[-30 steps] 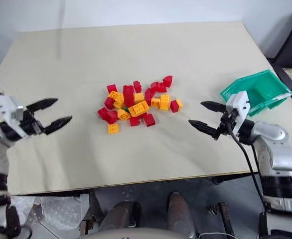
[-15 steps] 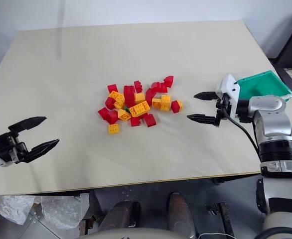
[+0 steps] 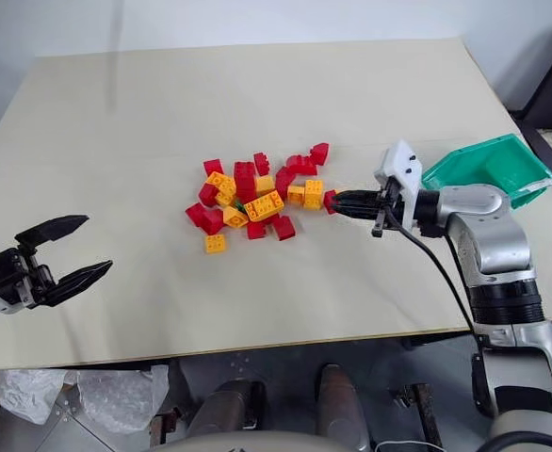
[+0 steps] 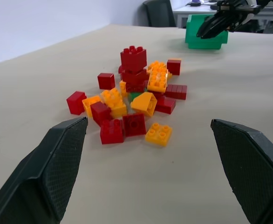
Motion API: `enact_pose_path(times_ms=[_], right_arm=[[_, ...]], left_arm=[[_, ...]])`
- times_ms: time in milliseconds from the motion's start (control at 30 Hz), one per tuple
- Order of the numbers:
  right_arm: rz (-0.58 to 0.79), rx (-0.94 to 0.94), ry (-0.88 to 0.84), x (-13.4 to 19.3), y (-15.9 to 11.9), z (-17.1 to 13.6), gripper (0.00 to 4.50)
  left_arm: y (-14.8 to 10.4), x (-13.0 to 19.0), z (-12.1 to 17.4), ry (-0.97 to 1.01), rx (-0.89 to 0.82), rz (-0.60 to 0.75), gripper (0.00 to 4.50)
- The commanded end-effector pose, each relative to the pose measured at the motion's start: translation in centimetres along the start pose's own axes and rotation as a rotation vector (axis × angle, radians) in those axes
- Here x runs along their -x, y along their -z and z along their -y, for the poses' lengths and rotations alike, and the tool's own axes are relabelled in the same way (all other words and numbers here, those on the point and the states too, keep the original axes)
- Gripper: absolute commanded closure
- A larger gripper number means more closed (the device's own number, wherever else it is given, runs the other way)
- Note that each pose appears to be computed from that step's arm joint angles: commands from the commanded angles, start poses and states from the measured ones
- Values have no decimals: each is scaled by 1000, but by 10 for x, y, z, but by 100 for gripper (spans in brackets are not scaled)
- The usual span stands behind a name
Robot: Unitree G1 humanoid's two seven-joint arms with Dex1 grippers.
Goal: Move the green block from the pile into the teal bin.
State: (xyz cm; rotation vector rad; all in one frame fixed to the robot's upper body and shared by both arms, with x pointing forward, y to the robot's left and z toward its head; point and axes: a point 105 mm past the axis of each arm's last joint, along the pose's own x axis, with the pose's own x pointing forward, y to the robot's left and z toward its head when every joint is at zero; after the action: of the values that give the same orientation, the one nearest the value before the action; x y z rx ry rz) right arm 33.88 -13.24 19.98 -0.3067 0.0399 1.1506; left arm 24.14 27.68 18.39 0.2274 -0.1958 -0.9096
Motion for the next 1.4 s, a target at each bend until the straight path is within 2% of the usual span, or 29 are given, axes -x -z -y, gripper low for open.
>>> enact_pose_path(times_ms=[33,233,567,667,800,933,1200,1300,1400], right_arm=[[133,6,-29,-25,-31,-25,447],[225,-62,-48,-69,-39,-62,447],[284,-107,-58,-164,-45,-87,447],[305,-92,-32,-183,-50,-84,447],[259,-44,172,-206,-48,-50,447],[229,7,305,-199,-42,-16,447],[81,128,349,-170,-6,10,447],[119,144,206,-166,-19,-9,447],[111,156,113,-170,-20,-27,447]], left_arm=[[-9,-2,4,55,2,78,0],[-9,-6,8,100,8,113,0],[-3,-15,-5,12,-27,109,0],[-3,-17,-5,15,-27,112,0],[-3,-20,-4,11,-24,122,0],[-1,-22,-4,6,-27,125,0],[0,-26,-6,3,-32,129,0],[2,-28,-6,6,-28,131,0],[3,-31,-5,9,-26,134,0]])
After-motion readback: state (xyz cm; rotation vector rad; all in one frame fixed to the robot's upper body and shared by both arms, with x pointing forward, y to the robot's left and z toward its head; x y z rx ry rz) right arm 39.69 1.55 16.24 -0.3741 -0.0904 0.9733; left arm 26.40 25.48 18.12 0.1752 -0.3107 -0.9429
